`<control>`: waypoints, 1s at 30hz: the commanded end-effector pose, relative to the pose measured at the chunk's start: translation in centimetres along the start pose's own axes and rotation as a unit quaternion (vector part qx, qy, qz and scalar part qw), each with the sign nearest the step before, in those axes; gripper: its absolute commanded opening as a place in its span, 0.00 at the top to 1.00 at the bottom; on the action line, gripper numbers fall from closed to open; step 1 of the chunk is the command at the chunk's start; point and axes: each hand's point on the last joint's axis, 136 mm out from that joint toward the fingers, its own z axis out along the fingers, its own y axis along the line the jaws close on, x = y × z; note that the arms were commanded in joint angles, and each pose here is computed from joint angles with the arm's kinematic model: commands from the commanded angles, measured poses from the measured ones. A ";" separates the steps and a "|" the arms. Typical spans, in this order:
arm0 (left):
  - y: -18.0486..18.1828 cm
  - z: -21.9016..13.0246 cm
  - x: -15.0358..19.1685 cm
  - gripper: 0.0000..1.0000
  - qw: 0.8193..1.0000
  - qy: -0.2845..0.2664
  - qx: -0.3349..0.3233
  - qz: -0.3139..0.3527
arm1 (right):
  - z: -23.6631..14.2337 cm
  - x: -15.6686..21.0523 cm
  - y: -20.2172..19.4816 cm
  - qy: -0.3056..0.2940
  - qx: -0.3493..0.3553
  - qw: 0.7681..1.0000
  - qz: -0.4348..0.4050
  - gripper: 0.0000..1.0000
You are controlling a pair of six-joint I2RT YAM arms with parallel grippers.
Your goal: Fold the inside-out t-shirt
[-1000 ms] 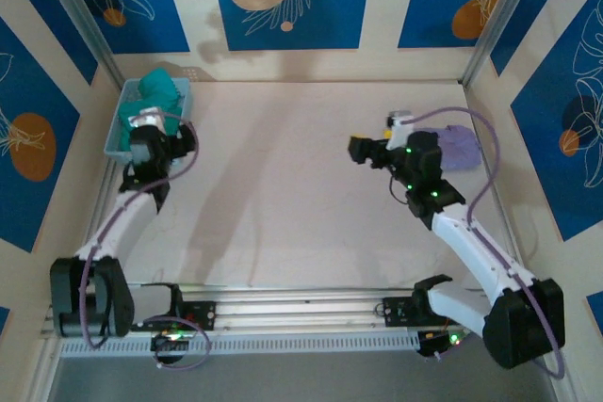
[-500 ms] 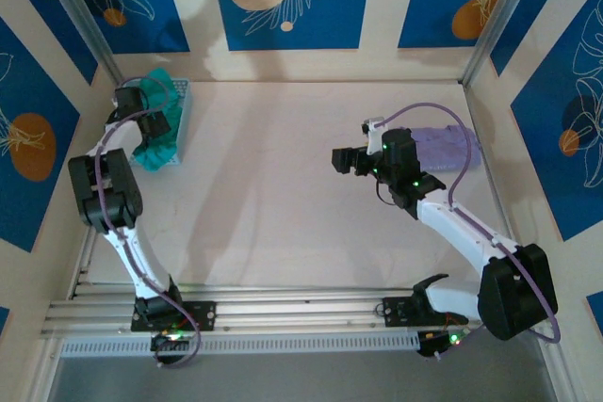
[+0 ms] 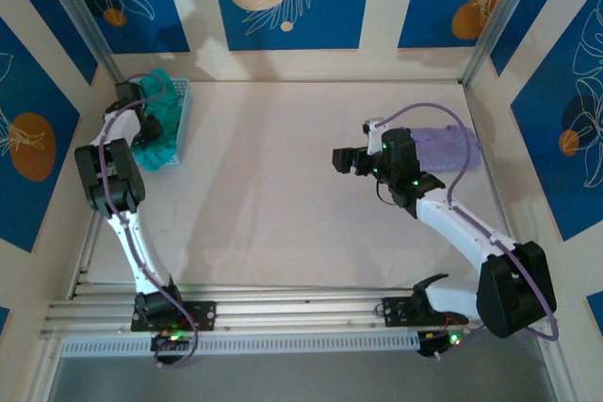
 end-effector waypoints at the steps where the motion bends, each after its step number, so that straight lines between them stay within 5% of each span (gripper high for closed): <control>1: -0.9 -4.8 -3.9 0.99 0.997 -0.054 0.043 -0.018 | -1.0 -0.9 0.1 -0.010 0.001 1.000 0.006 0.04; 6: -2.5 -16.8 -9.6 1.00 0.974 -0.194 0.109 -0.048 | -2.6 -1.6 -0.2 -0.025 0.013 1.000 0.003 0.04; 10: -3.7 -29.3 -11.8 1.00 0.931 -0.319 0.169 -0.053 | -4.1 -2.5 -0.2 -0.042 0.017 0.999 0.004 0.03; 19: -10.9 -49.9 -7.9 1.00 0.830 -0.450 0.328 0.025 | -7.3 -4.9 -0.4 -0.051 0.030 0.998 -0.007 0.02; 25: -17.0 -52.5 -1.9 1.00 0.800 -0.416 0.428 0.064 | -8.5 -5.0 -2.1 -0.011 0.067 0.998 0.002 0.02; 30: -22.1 -46.2 5.0 1.00 0.812 -0.340 0.468 0.074 | -5.4 -3.5 -5.2 0.042 0.056 0.992 0.104 0.05</control>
